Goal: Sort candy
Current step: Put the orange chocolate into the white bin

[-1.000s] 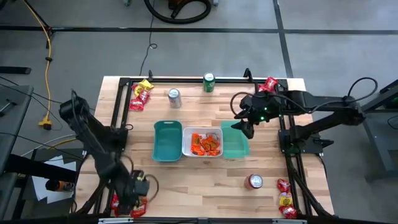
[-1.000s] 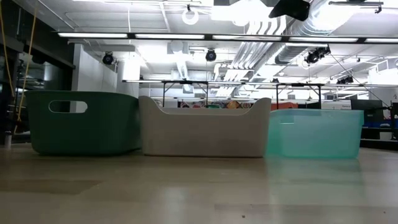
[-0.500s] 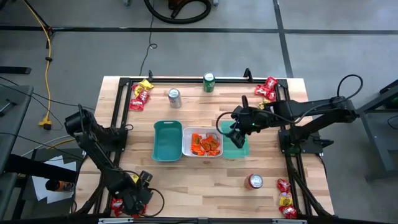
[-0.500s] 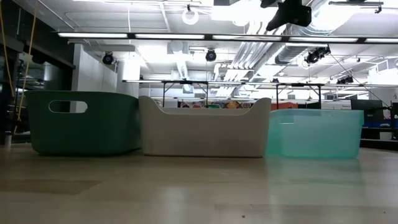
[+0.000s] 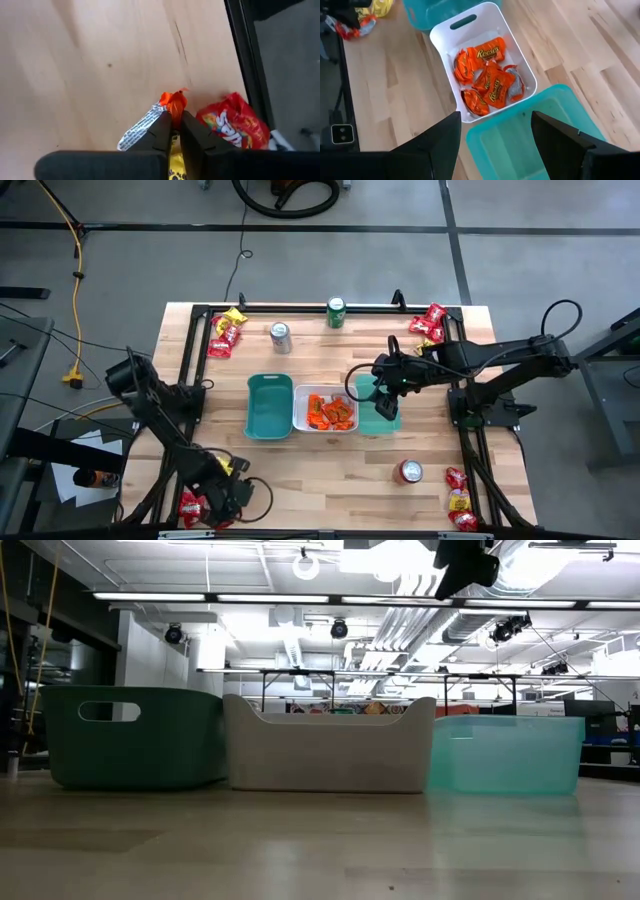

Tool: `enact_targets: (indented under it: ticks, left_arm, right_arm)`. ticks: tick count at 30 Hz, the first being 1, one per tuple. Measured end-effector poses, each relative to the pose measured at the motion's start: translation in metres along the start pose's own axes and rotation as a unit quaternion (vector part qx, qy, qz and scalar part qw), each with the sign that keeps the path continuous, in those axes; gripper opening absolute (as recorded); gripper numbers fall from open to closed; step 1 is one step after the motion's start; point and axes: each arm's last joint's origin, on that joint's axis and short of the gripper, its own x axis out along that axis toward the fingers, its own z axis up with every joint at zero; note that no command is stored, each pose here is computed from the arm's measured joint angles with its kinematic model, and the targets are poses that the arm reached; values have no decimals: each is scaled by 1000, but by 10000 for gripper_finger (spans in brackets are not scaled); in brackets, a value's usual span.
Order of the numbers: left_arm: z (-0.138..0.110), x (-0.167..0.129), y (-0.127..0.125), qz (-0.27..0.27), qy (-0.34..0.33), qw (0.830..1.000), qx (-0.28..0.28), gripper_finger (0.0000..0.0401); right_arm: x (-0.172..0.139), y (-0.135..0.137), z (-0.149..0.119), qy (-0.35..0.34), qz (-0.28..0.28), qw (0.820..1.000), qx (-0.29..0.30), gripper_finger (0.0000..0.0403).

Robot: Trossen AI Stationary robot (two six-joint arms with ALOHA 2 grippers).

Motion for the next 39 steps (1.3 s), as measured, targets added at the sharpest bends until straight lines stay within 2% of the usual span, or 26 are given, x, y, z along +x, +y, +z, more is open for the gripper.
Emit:
enact_targets:
  ticks: [2, 5, 7, 9, 12, 15, 17, 19, 22, 26, 32, 35, 39]
  left_arm:
    - [4, -8, 7, -12, -1, 1000, -28, 8]
    - [14, -35, 21, -34, -35, 997, -60, 4]
    - [20, -60, 34, -38, -85, 993, -76, 3]
    - [25, -91, 50, -28, -161, 981, -100, 2]
    - [29, -135, 78, 31, -291, 948, -125, 1]
    - [31, -171, 104, 116, -400, 900, -129, 1]
    - [36, -186, 123, 161, -447, 870, -132, 1]
    - [43, -195, 142, 182, -479, 849, -131, 0]
    - [56, -192, 167, 162, -525, 826, -127, 0]
    - [69, -156, 194, 142, -507, 838, -142, 0]
    - [82, -89, 217, 134, -425, 872, -204, 6]
    - [88, -74, 220, 112, -407, 881, -216, 20]
    - [93, -71, 223, 102, -404, 881, -224, 57]
  right_arm:
    - [0, 0, 0, 1, 0, 1000, -10, 236]
    - [-1, 0, 0, -1, 1, 1000, -25, 236]
    - [-4, -1, -1, -2, 1, 999, -33, 236]
    - [-10, -3, -3, -5, 3, 999, -37, 236]
    - [-24, -6, -5, -22, 12, 999, -24, 236]
    - [-42, -9, -7, -49, 25, 998, -2, 236]
    - [-53, -12, -9, -69, 30, 997, 14, 236]
    - [-62, -14, -11, -89, 29, 995, 29, 236]
    - [-72, -18, -13, -112, 21, 992, 45, 236]
    - [-77, -20, -15, -125, 16, 991, 50, 236]
    - [-75, -20, -14, -120, 13, 992, 49, 236]
    - [-73, -19, -14, -118, 11, 992, 49, 236]
    - [-72, -20, -14, -115, 8, 992, 48, 236]
